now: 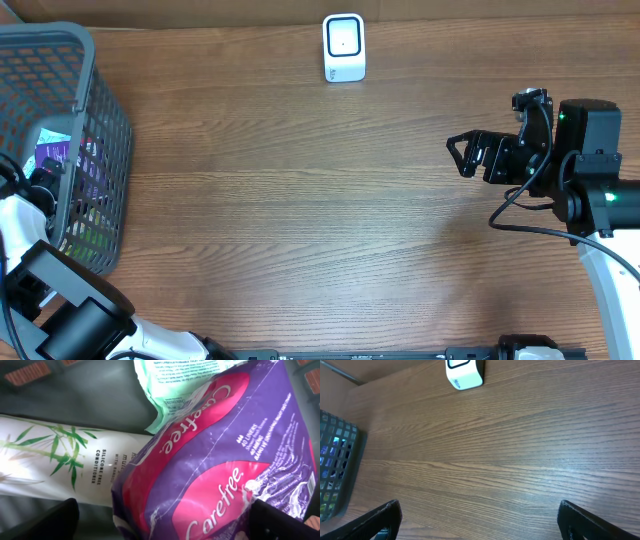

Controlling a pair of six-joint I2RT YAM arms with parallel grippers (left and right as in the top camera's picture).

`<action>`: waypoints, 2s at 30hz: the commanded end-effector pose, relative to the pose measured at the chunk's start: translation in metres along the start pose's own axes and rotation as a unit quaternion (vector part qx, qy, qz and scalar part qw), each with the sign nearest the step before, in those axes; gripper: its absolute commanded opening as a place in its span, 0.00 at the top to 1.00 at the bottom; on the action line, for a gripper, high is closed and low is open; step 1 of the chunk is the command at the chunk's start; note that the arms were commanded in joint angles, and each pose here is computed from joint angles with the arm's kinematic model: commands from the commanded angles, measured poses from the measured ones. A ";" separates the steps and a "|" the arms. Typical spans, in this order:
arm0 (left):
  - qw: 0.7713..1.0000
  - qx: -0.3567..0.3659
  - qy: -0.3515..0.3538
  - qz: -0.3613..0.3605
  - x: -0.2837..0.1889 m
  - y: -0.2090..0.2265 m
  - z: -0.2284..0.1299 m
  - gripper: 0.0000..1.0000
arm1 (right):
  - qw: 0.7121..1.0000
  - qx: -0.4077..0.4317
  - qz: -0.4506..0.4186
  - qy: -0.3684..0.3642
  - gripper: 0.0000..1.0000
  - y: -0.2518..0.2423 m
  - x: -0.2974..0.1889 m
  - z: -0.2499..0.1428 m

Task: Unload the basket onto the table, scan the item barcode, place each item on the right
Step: 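Grasp the purple Carefree pad pack and place it mid-table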

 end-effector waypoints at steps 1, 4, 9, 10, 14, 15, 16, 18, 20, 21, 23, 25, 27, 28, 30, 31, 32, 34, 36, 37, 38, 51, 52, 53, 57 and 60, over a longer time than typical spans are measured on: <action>1.000 0.008 0.013 0.003 0.011 0.008 -0.009 0.10 | 1.000 -0.011 0.004 -0.011 0.00 0.004 -0.004 0.008; 1.000 0.008 0.013 0.003 0.012 0.008 -0.010 0.35 | 1.000 -0.011 0.004 -0.011 0.00 0.004 -0.004 0.008; 1.000 0.009 0.012 0.002 0.012 0.007 -0.010 0.96 | 1.000 -0.010 0.004 -0.010 0.00 0.004 -0.004 0.007; 1.000 0.009 0.012 0.001 0.012 0.007 -0.010 0.96 | 1.000 -0.009 0.004 -0.009 0.00 0.004 -0.004 0.007; 0.999 0.008 0.022 -0.034 0.005 -0.003 -0.007 0.96 | 1.000 -0.009 0.004 -0.008 0.00 0.004 -0.004 0.006; 0.999 0.008 0.022 -0.044 0.000 -0.007 -0.005 0.96 | 1.000 -0.009 0.004 -0.008 0.00 0.004 -0.004 0.006; 0.998 0.009 0.020 -0.058 -0.007 -0.012 -0.001 0.96 | 1.000 -0.009 0.004 -0.008 0.00 0.004 -0.004 0.006; 0.997 0.012 0.006 -0.081 -0.025 -0.023 0.009 0.96 | 1.000 -0.009 0.004 -0.008 0.00 0.004 -0.004 0.006; 0.994 0.019 -0.020 -0.103 -0.056 -0.037 0.023 0.96 | 1.000 -0.009 0.004 -0.008 0.00 0.004 -0.004 0.006; 0.993 0.022 -0.032 -0.109 -0.069 -0.041 0.029 0.96 | 1.000 -0.009 0.004 -0.008 0.00 0.004 -0.004 0.006; 0.990 0.028 -0.063 -0.124 -0.105 -0.051 0.041 0.96 | 1.000 -0.009 0.004 -0.008 0.00 0.004 -0.004 0.006; 0.985 0.034 -0.099 -0.140 -0.147 -0.060 0.051 0.96 | 1.000 -0.009 0.004 -0.008 0.00 0.004 -0.004 0.006; 0.976 0.043 -0.143 -0.161 -0.199 -0.069 0.057 0.96 | 1.000 -0.009 0.004 -0.008 0.00 0.004 -0.004 0.006; 0.973 0.045 -0.153 -0.166 -0.210 -0.070 0.058 0.96 | 1.000 -0.009 0.004 -0.008 0.00 0.004 -0.004 0.006; 0.967 0.043 -0.174 -0.182 -0.243 -0.073 0.054 0.96 | 1.000 -0.009 0.004 -0.008 0.00 0.004 -0.004 0.006; 0.965 0.037 -0.177 -0.191 -0.255 -0.073 0.050 0.96 | 1.000 -0.009 0.004 -0.008 0.00 0.004 -0.004 0.006; 0.962 0.031 -0.175 -0.205 -0.266 -0.074 0.044 0.96 | 1.000 -0.009 0.004 -0.009 0.00 0.004 -0.004 0.007; 0.956 0.040 -0.156 -0.245 -0.285 -0.081 0.028 0.96 | 1.000 -0.009 0.004 -0.009 0.00 0.004 -0.004 0.007; 0.948 0.058 -0.119 -0.291 -0.295 -0.091 0.009 0.96 | 1.000 -0.010 0.004 -0.009 0.00 0.004 -0.004 0.007; 0.944 0.066 -0.095 -0.309 -0.297 -0.097 -0.001 0.96 | 1.000 -0.010 0.004 -0.009 0.00 0.004 -0.004 0.007; 0.941 0.076 -0.069 -0.323 -0.297 -0.102 -0.012 0.96 | 1.000 -0.010 0.004 -0.009 0.00 0.004 -0.004 0.007; 0.837 0.387 0.197 -0.333 -0.230 -0.188 -0.192 0.96 | 1.000 -0.009 0.004 -0.008 0.00 0.004 -0.004 0.006; 0.828 0.404 0.209 -0.328 -0.222 -0.194 -0.205 0.96 | 1.000 -0.009 0.004 -0.008 0.00 0.004 -0.004 0.006; 0.817 0.424 0.222 -0.323 -0.213 -0.201 -0.219 0.96 | 1.000 -0.009 0.004 -0.008 0.00 0.004 -0.004 0.006; 0.775 0.493 0.260 -0.297 -0.175 -0.215 -0.265 0.96 | 1.000 -0.009 0.004 -0.009 0.00 0.004 -0.004 0.007; 0.746 0.527 0.295 -0.282 -0.147 -0.217 -0.294 0.96 | 1.000 -0.009 0.004 -0.008 0.00 0.004 -0.004 0.006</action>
Point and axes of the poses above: each gripper's point midway between its finger pads, its own x axis out along the fingers, its own y axis along the line the jaws close on, z = x × y, the point moved 5 cm from there along -x, back along the fingers, and after that the axes turned 10 degrees about -x, right-handed, at the moved point
